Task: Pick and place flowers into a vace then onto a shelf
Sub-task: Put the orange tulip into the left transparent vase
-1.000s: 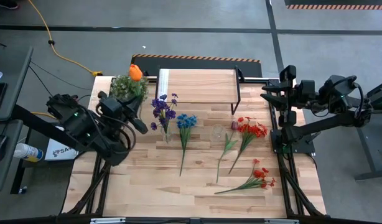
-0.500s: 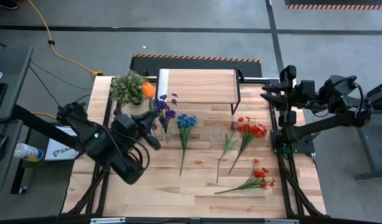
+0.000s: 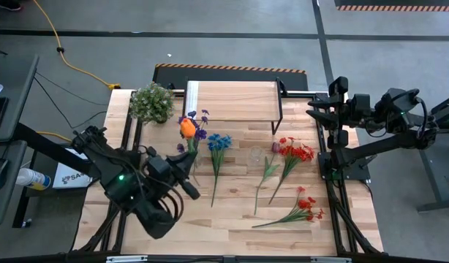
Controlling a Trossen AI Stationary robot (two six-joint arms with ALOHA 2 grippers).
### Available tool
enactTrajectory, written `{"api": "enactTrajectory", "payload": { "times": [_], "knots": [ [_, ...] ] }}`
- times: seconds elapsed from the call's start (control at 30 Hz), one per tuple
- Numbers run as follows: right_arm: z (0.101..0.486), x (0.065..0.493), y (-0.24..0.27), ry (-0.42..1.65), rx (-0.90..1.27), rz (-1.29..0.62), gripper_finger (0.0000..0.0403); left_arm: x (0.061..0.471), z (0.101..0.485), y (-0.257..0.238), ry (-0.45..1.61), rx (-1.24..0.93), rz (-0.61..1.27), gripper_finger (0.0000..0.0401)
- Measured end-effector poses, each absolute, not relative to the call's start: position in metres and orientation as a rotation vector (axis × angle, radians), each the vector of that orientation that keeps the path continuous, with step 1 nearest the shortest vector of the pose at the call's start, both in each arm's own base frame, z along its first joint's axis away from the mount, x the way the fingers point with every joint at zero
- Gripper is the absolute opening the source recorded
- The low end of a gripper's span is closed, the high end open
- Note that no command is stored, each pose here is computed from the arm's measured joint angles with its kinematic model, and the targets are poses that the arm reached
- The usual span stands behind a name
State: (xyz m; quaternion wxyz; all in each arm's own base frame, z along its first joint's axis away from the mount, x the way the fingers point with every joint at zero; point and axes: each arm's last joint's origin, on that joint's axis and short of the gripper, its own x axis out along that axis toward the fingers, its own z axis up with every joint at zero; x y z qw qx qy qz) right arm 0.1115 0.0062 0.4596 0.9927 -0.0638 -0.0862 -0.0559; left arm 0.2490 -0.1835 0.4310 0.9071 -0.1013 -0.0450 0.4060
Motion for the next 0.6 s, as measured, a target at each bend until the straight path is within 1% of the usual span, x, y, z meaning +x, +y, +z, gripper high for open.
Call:
{"api": "enactTrajectory", "payload": {
  "times": [0.27, 0.6],
  "knots": [
    [0.460, 0.111, 0.007, -0.174, -0.127, -0.100, 0.0094, 0.256, 0.449, -0.198, -0.080, -0.179, 0.823, 0.0041],
    [0.460, 0.112, 0.007, -0.174, -0.128, -0.097, 0.0094, 0.265, 0.462, -0.198, -0.055, -0.120, 0.842, 0.0041]
  ]
}}
